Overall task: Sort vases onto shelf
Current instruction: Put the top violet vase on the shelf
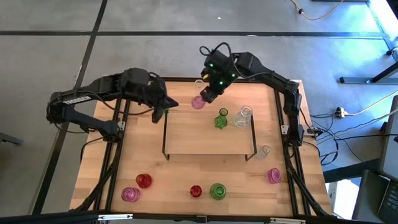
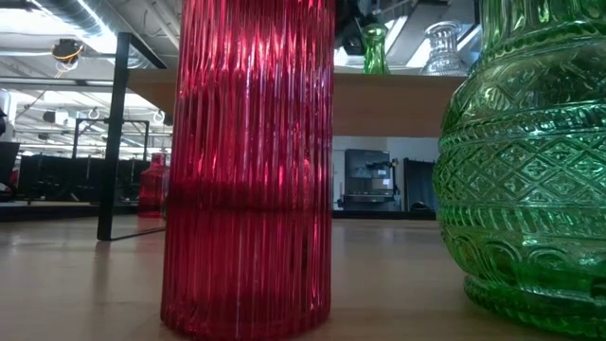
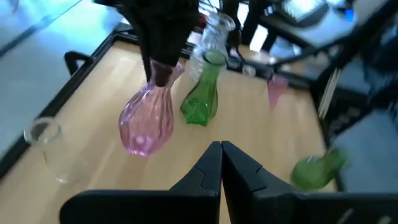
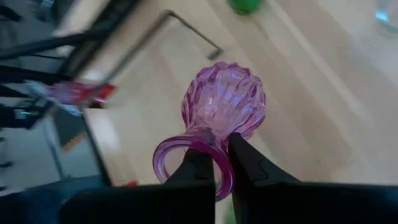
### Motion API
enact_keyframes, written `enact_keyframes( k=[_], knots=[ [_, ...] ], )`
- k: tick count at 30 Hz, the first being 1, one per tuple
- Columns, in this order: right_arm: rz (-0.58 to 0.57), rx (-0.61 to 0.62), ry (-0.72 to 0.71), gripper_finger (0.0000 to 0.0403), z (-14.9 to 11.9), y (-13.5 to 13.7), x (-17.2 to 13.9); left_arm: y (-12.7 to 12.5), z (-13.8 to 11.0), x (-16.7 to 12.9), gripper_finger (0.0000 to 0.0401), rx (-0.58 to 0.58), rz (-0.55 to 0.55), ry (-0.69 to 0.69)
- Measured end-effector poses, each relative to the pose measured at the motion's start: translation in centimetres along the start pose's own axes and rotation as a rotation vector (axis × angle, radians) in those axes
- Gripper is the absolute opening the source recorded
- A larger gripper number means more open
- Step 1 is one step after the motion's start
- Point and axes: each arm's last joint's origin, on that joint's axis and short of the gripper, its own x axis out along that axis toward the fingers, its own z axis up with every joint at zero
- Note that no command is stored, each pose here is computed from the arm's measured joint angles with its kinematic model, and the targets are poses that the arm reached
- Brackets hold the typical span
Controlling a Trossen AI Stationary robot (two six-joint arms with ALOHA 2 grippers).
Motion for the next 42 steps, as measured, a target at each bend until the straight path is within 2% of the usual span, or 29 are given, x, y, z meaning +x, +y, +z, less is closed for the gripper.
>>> enact_keyframes(
  k=[5, 9, 14, 18, 22, 26, 30, 42],
  knots=[
    [0.071, -0.007, -0.038, 0.0001, 0.1, 0.9, -0.7, -0.6, -0.3, 2.3, 0.0001, 0.218, 0.011, 0.058],
    [0.086, -0.009, -0.052, 0.0001, 0.0, 1.1, -1.3, -0.7, -0.5, 3.9, 0.0033, 0.231, 0.065, 0.079],
    [0.112, -0.015, -0.054, 0.0000, -0.1, 1.3, -1.6, -0.6, 0.2, 4.0, 0.0107, 0.239, 0.185, 0.010],
    [0.117, -0.016, -0.053, 0.0000, -0.1, 1.3, -1.6, -0.6, 0.3, 4.4, 0.0160, 0.238, 0.206, -0.002],
    [0.168, -0.029, -0.065, 0.0000, 0.1, 1.6, -1.6, -0.5, 0.2, 5.8, 0.0188, 0.243, 0.217, 0.011],
    [0.193, -0.034, -0.074, 0.0000, 0.2, 1.9, -1.6, -0.5, 0.8, 6.8, 0.0200, 0.242, 0.215, -0.044],
    [0.188, -0.034, -0.060, 0.0000, 0.1, 1.9, -1.5, -0.3, 0.6, 7.5, 0.0203, 0.244, 0.240, -0.021],
    [0.192, -0.062, -0.026, 0.0000, -0.5, 2.5, -0.5, -0.1, 0.7, 9.3, 0.0203, 0.186, 0.151, -0.035]
  ],
)
